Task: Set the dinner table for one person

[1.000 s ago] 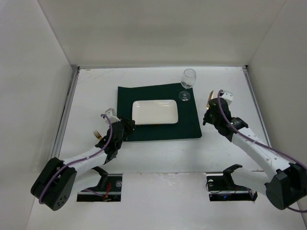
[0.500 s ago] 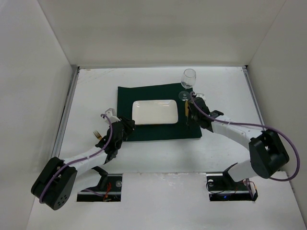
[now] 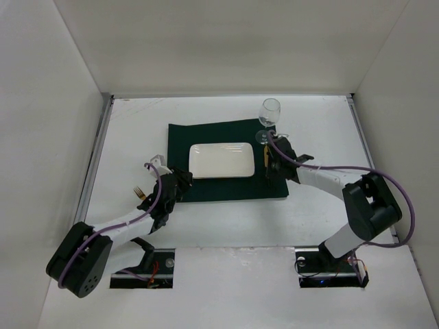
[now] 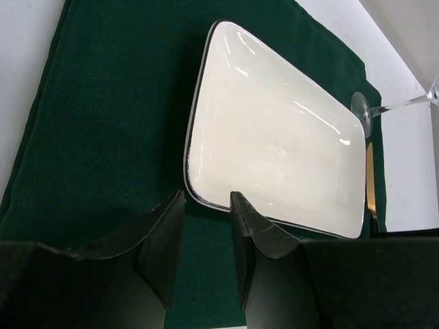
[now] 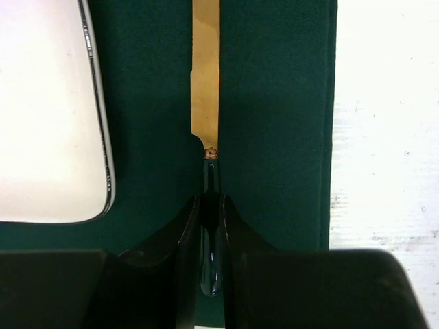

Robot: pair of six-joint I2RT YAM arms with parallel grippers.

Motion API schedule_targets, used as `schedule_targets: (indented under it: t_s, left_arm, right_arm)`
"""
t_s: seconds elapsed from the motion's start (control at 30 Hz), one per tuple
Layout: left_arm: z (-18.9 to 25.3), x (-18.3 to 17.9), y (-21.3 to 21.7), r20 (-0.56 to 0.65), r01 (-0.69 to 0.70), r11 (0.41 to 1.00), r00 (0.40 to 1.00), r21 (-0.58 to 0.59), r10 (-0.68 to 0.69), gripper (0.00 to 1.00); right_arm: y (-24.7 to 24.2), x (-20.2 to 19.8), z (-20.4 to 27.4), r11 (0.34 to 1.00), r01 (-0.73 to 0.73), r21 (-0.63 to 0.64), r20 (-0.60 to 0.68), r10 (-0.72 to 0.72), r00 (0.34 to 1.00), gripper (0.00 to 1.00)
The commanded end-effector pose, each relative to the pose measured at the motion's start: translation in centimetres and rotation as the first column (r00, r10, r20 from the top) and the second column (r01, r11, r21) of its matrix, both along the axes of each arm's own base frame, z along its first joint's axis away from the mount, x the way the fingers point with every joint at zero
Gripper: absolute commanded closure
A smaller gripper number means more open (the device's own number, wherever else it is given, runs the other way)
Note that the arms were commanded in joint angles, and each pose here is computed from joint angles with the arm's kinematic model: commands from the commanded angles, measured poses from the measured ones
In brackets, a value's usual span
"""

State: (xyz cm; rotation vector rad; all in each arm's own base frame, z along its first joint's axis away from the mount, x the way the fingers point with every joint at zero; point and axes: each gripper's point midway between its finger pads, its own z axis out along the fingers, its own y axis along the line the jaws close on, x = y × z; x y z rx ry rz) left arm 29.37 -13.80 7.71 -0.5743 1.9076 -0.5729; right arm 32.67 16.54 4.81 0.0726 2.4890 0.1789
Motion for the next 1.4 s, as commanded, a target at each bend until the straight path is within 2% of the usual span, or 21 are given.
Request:
schedule_targets:
  t_s: [0.0, 0.37, 0.67, 0.93, 1.03, 1.1, 1.23, 1.3, 1.37]
  left_arm:
    - [1.5, 0.9, 0.0, 0.055, -0.02, 0.999, 0.998, -0.031, 0.022, 0.69]
    - [1.5, 1.0, 0.0, 0.056, -0.02, 0.999, 0.998, -0.032, 0.022, 0.69]
    - [1.7, 1.0, 0.1, 0.063, -0.024, 0.999, 0.998, -0.029, 0.026, 0.69]
    - [2.4, 1.2, 0.6, 0.072, -0.036, 0.999, 0.997, -0.011, 0.037, 0.69]
    - [2.8, 1.1, 1.4, 0.036, -0.051, 0.998, 0.998, 0.022, 0.05, 0.7]
    - [2.8, 0.6, 2.2, -0.024, -0.066, 0.996, 0.997, 0.062, 0.068, 0.71]
    - [2.1, -1.2, 5.6, -0.169, -0.161, 0.973, 0.967, 0.165, 0.189, 0.72]
    - [2.0, -2.4, 7.3, -0.22, -0.191, 0.954, 0.945, 0.229, 0.242, 0.73]
    - [1.8, -4.1, 8.5, -0.271, -0.194, 0.936, 0.922, 0.292, 0.275, 0.73]
  right_arm:
    - [0.8, 2.4, 2.0, 0.999, -0.015, 0.032, 0.077, 0.012, 0.997, 0.85]
    - [0.3, 2.0, 0.5, 1.0, -0.021, 0.002, 0.036, 0.021, 0.999, 0.82]
    - [0.3, 2.0, 1.4, 1.0, -0.02, 0.008, 0.06, 0.019, 0.998, 0.63]
    - [-0.8, 1.6, 7.0, 0.997, 0.033, 0.064, 0.195, -0.045, 0.98, 0.48]
    - [-1.5, 1.3, 9.7, 0.991, 0.085, 0.102, 0.284, -0.111, 0.952, 0.47]
    - [-0.9, 0.9, 11.1, 0.988, 0.072, 0.135, 0.348, -0.116, 0.93, 0.53]
    - [2.3, -0.3, 12.3, 0.98, -0.036, 0.194, 0.434, -0.053, 0.899, 0.87]
    - [3.7, -0.9, 12.3, 0.975, -0.083, 0.208, 0.452, -0.02, 0.892, 0.91]
    - [4.3, -1.1, 12.0, 0.973, -0.103, 0.205, 0.466, -0.005, 0.885, 0.91]
